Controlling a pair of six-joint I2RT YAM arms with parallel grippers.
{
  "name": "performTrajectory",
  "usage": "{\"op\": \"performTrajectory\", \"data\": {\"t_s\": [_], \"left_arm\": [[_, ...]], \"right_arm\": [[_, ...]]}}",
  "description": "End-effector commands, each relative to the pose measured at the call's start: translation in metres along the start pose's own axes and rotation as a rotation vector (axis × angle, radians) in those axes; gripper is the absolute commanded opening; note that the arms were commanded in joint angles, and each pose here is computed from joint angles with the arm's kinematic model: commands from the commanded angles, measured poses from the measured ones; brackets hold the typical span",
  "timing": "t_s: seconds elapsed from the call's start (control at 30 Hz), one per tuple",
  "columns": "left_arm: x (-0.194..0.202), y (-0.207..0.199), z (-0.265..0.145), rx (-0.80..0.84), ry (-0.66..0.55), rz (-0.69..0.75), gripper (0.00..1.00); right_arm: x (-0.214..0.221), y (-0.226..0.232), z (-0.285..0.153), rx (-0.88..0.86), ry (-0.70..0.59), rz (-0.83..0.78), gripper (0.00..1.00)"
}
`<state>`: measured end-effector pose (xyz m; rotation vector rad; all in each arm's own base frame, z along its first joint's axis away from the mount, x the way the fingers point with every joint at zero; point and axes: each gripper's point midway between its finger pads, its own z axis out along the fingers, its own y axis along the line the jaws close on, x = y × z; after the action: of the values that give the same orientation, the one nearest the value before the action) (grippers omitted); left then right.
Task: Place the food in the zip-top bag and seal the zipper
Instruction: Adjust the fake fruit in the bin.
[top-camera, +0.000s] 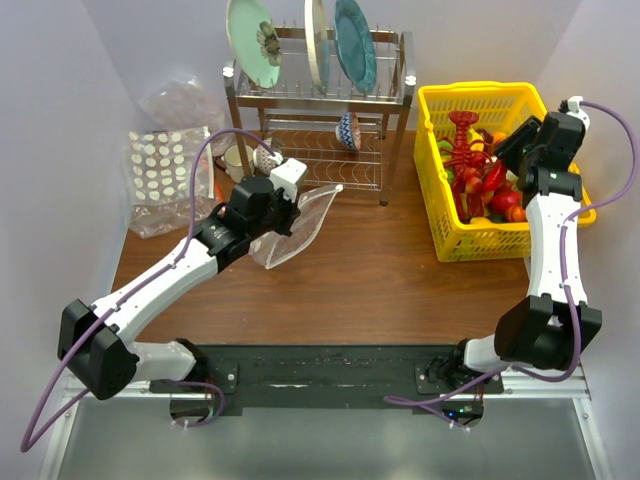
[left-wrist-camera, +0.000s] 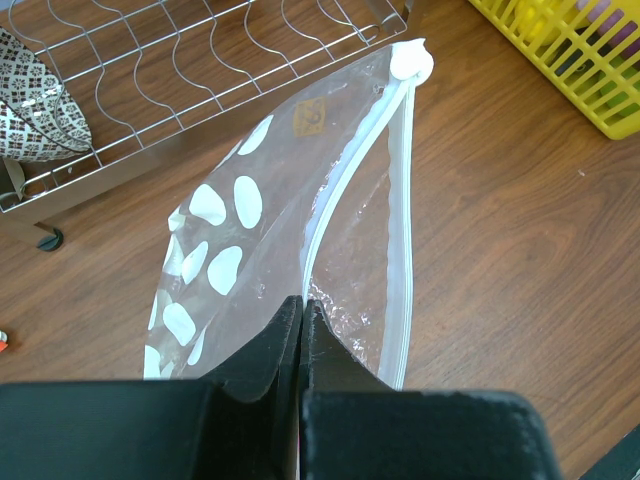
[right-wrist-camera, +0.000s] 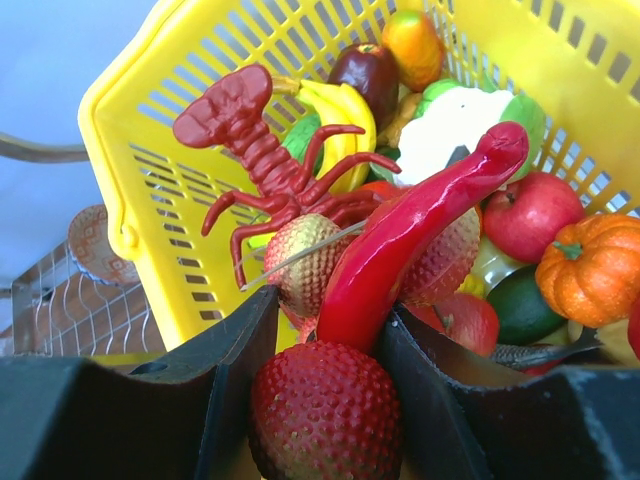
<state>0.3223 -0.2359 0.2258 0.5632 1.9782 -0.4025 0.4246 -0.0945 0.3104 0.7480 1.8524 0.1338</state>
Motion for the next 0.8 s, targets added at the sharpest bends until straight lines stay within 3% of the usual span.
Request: {"op": "performTrajectory", "data": {"t_s": [0.0, 0.07, 0.2, 0.27, 0.4, 0.5, 0.53, 0.7, 0.73, 0.77], "left_arm": [[-0.010, 0.001, -0.002, -0.008, -0.043, 0.021, 0.00], [-0.010, 0.002, -0.002, -0.010, -0.041, 0.021, 0.00], [-0.009, 0.001, -0.002, -0.008, -0.038, 0.021, 0.00], [-0.009, 0.002, -0.001, -0.010, -0.038, 0.020, 0.00], [-0.008, 0.001, -0.001, -0.007, -0.035, 0.021, 0.00], [-0.008, 0.001, 0.000, -0.007, -0.035, 0.021, 0.00], [-0.008, 0.001, 0.000, -0.007, -0.033, 0.021, 0.00], [-0.007, 0.001, 0.001, -0.006, -0.030, 0.021, 0.00], [-0.007, 0.001, 0.001, -0.006, -0.030, 0.021, 0.00], [-0.007, 0.001, 0.001, -0.006, -0.030, 0.021, 0.00]], "right_arm": [[-0.014, 0.020, -0.004, -0.080, -0.016, -0.015, 0.02], [-0.009, 0.016, -0.003, -0.070, -0.011, -0.012, 0.00], [-0.008, 0.015, -0.005, -0.069, -0.013, -0.010, 0.13], [-0.007, 0.016, -0.007, -0.078, -0.012, -0.017, 0.00], [-0.008, 0.015, -0.010, -0.074, -0.021, -0.011, 0.02], [-0.008, 0.011, -0.011, -0.056, -0.029, -0.008, 0.45], [-0.008, 0.011, -0.011, -0.054, -0.026, -0.010, 0.46], [-0.002, 0.009, -0.009, -0.053, -0.014, -0.007, 0.41], [-0.001, 0.010, -0.009, -0.060, -0.014, -0.009, 0.35], [-0.001, 0.011, -0.010, -0.068, -0.017, -0.007, 0.12]]}}
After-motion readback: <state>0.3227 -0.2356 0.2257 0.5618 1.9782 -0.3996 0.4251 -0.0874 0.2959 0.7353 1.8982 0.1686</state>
